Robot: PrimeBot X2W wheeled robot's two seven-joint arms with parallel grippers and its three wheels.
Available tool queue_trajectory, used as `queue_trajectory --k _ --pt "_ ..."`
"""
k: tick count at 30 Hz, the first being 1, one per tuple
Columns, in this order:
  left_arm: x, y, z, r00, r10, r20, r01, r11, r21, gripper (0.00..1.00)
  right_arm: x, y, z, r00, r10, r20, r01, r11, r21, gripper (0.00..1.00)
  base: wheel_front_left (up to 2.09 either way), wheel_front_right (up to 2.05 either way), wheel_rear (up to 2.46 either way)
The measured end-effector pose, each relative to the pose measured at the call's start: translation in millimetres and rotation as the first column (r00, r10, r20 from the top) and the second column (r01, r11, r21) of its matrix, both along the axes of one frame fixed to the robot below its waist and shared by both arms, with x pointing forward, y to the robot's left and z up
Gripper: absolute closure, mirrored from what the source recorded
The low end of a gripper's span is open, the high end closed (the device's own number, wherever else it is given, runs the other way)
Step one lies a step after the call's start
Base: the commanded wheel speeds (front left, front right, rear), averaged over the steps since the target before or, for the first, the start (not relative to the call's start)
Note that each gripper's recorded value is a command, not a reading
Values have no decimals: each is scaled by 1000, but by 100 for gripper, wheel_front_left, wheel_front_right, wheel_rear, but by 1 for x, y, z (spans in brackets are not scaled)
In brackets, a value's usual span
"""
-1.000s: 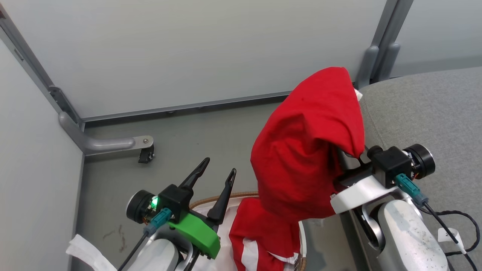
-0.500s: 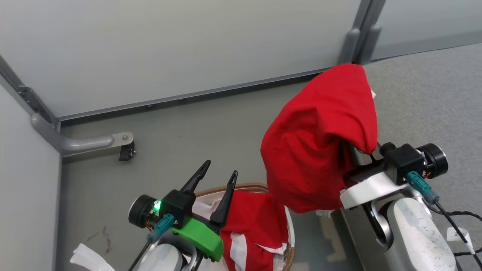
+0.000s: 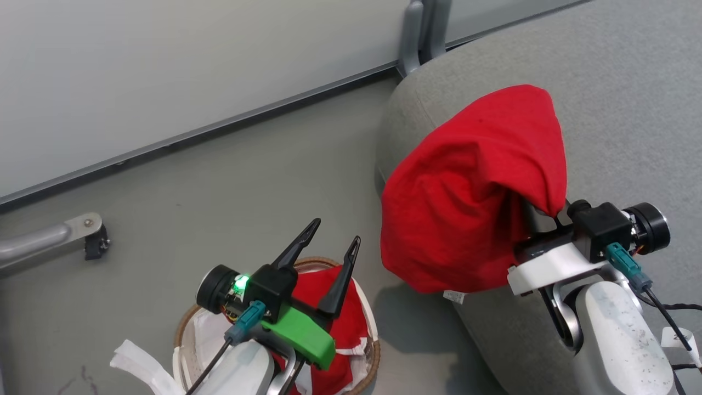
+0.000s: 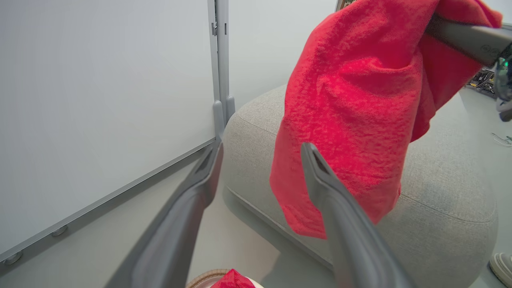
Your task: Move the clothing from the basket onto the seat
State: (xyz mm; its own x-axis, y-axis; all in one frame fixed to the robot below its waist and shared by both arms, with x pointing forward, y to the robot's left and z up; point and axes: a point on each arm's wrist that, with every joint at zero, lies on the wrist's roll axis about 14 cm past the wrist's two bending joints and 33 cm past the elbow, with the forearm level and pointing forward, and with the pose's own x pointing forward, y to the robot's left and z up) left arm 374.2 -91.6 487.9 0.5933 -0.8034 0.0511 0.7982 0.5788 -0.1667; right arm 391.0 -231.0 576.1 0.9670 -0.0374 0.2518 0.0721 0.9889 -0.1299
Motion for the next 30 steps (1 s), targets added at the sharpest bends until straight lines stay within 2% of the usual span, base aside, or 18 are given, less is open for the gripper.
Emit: queue_trajectory --k 7,14,24,28,30 --pt "4 -19 -15 997 -71 -27 71 997 -1 0 6 -28 -9 996 -80 -32 79 996 -27 100 0 0 0" --pt "26 -15 -32 997 -66 -38 66 998 5 0 51 -60 23 988 -147 38 151 976 -154 100 0 0 0" --pt "65 6 -65 999 -15 -52 16 1000 25 0 128 -136 51 965 -253 65 260 901 -348 100 0 0 0" --pt "76 17 -84 997 11 -77 -9 999 36 0 156 -147 34 963 -268 30 259 888 -381 100 0 0 0" --pt "82 21 -94 996 25 -90 -22 999 39 0 165 -157 13 956 -294 -13 267 884 -383 100 0 0 0"
